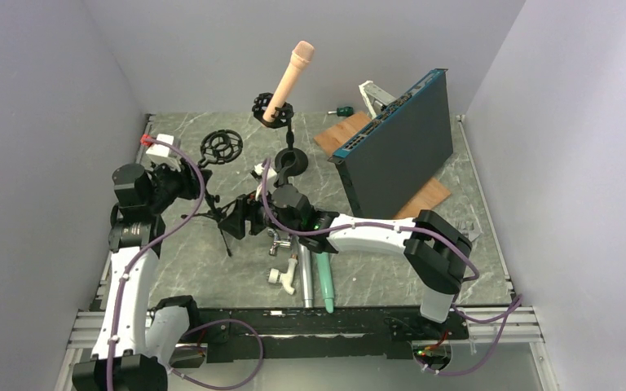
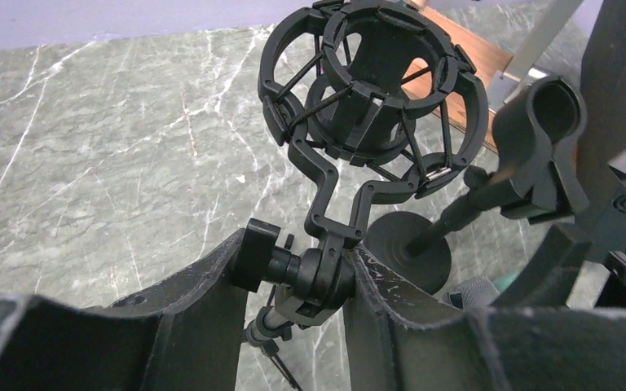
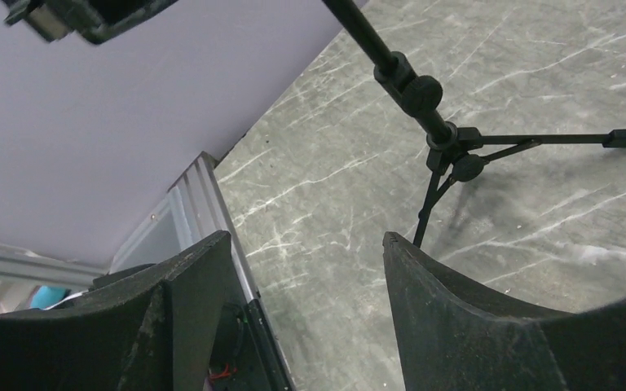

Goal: Remove the microphone from the stand

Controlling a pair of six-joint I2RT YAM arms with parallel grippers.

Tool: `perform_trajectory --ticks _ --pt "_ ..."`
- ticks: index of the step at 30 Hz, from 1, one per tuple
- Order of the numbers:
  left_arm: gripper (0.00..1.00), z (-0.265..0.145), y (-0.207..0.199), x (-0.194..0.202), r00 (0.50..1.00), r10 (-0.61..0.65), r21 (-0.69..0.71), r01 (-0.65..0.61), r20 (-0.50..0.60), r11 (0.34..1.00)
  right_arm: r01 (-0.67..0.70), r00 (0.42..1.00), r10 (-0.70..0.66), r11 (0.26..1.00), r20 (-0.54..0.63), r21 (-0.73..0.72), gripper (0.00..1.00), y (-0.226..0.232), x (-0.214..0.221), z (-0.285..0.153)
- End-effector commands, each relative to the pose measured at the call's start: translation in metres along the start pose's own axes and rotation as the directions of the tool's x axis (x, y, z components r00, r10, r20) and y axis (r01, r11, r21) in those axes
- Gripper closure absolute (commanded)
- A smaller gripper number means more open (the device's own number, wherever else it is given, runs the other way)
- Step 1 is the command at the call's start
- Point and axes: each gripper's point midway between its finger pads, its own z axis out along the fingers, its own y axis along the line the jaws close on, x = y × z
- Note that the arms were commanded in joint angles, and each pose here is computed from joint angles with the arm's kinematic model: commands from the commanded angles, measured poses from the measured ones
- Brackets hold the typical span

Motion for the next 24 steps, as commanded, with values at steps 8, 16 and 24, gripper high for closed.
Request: perform_trajectory --ticks 8,16,24 --pt "1.00 -0.036 -0.040 0.019 0.999 -0.007 0.101 0.011 -0.040 0.995 -0.043 0.997 0.046 0.998 0.069 -0.053 0.29 0.021 -0.028 -0.007" --pt "1.00 -0.057 -0.052 0.023 0.996 -0.028 0.102 0.036 -0.080 0.994 -0.055 0.997 0.056 0.998 0.048 -0.028 0.29 0.013 -0.019 -0.004" --pt "1.00 -0.071 -0.061 0.034 0.991 -0.049 0.116 0.064 -0.122 0.991 -0.060 0.998 0.061 0.998 0.028 -0.031 0.40 0.010 -0.008 0.005"
